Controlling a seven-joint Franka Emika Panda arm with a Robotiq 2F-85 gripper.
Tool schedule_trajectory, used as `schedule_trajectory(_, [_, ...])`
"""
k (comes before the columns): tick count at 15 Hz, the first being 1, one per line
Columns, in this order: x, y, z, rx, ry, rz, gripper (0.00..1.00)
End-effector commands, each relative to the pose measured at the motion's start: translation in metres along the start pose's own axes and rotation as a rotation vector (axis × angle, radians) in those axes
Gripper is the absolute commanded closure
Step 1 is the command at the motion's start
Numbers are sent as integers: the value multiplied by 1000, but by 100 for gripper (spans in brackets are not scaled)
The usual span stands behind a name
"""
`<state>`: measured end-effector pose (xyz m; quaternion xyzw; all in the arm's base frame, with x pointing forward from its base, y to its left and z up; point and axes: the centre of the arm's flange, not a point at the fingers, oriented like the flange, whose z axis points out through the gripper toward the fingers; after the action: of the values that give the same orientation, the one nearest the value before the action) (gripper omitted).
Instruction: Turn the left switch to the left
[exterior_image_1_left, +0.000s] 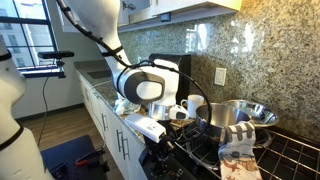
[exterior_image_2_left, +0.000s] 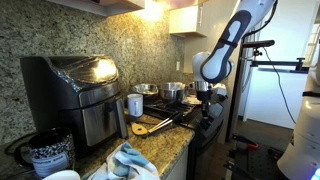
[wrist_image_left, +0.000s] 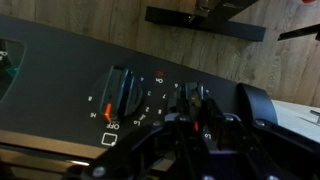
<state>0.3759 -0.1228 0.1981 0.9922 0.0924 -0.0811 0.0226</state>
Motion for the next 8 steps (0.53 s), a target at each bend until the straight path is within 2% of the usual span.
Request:
schedule_trajectory(1, [34,3,46,-62,-51,-128,91])
schedule_trajectory(3, [38,1,48,-99,-77,-188,92])
schedule_trajectory(4, [7,-8,2,-51,-40,-123,78])
schedule_trajectory(8, [13,-14,2,-79,-75,-175,78])
